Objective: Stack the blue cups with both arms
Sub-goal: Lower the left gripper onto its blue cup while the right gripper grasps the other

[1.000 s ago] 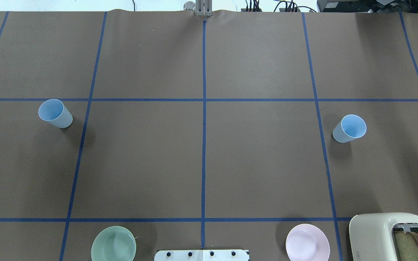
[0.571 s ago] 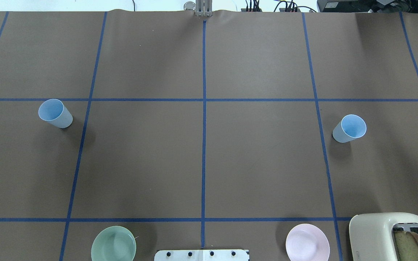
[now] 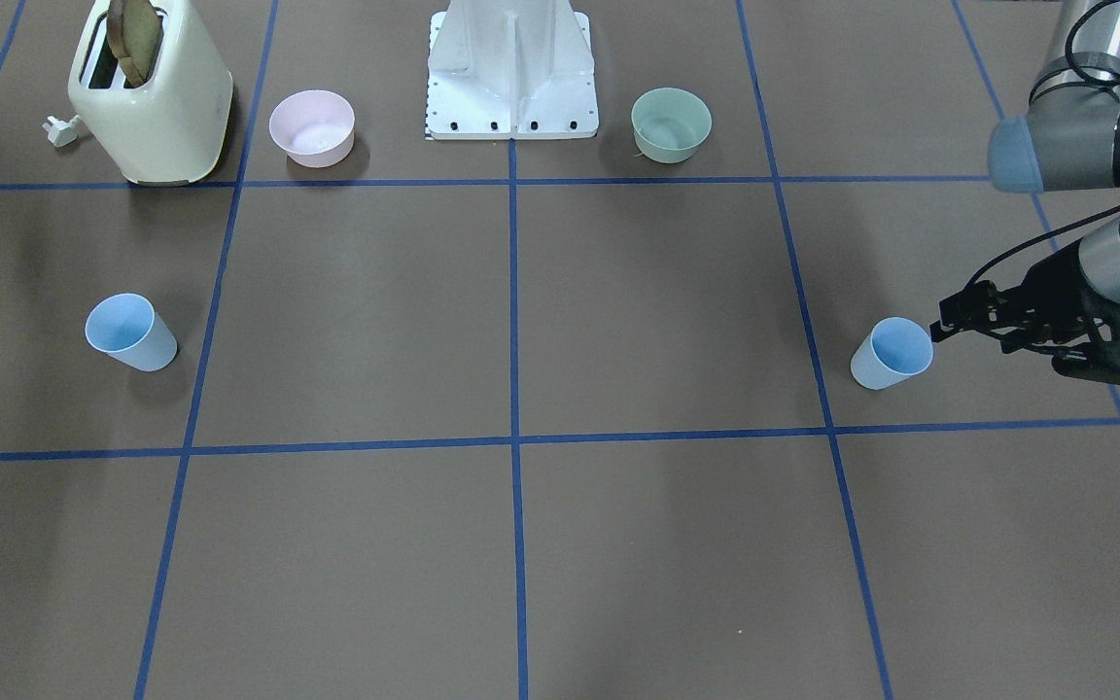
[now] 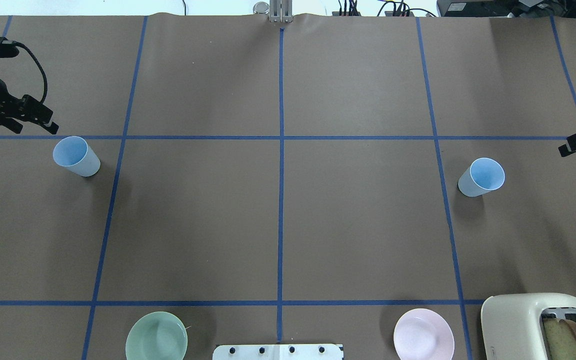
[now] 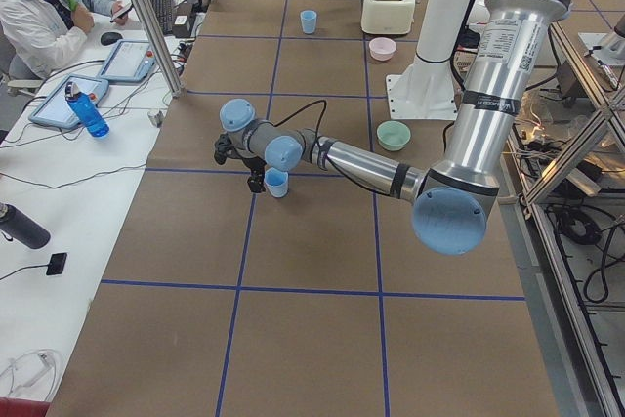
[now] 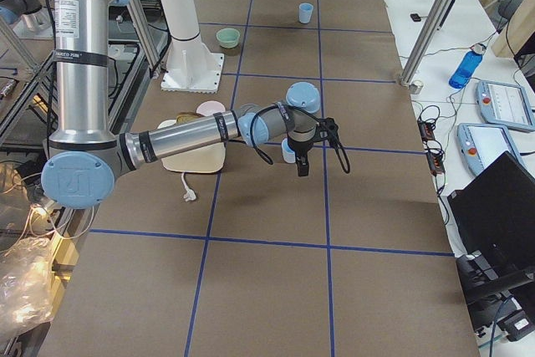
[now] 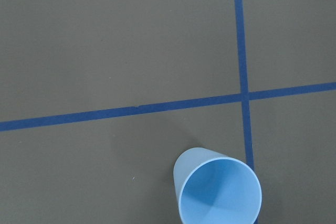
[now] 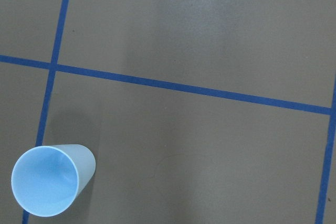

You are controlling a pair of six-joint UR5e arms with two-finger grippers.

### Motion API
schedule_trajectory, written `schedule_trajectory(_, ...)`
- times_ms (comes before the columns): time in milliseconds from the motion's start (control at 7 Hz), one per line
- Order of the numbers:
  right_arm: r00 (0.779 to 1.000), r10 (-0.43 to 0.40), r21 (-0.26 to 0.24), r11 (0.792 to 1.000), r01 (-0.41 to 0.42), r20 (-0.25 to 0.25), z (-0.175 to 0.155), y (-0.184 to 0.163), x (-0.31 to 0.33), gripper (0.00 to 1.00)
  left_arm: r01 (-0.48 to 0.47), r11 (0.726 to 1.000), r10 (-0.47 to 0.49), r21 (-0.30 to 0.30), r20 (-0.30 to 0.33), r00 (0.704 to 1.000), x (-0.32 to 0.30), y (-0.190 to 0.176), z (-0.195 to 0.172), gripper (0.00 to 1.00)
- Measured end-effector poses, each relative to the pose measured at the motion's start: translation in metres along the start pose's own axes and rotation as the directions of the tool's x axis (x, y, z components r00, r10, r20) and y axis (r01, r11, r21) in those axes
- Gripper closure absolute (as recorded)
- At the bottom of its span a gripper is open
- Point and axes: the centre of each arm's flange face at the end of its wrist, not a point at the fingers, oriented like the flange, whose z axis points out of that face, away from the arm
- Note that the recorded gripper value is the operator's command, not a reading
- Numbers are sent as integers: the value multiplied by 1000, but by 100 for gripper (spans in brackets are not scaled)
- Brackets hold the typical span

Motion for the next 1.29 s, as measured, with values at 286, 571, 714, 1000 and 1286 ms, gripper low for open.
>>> schedule_trajectory(286, 1000, 6, -8, 1000, -6, 21, 17, 6, -19, 2, 0, 1000, 0, -2, 12, 1000, 4, 0, 15, 14)
schedule_trajectory(571, 999, 33, -28, 999, -32, 35, 31, -3, -40, 2, -1, 1000, 1, -9, 31, 1000, 3, 3, 27, 22)
schedule_trajectory(714, 998, 41, -35, 999, -39, 39, 36, -6, -46, 2, -4, 1000, 5, -16, 33, 999, 4, 5, 32, 25)
schedule_trajectory(1000, 998, 44, -38, 998, -42, 42, 39, -11, -51, 2, -15, 999, 16, -40, 34, 999, 5, 16, 47, 32)
schedule_trajectory(1286, 998, 47, -41, 998, -45, 44, 41, -17, -56, 2, -30, 998, 31, -56, 29, 999, 0, 28, 65, 61)
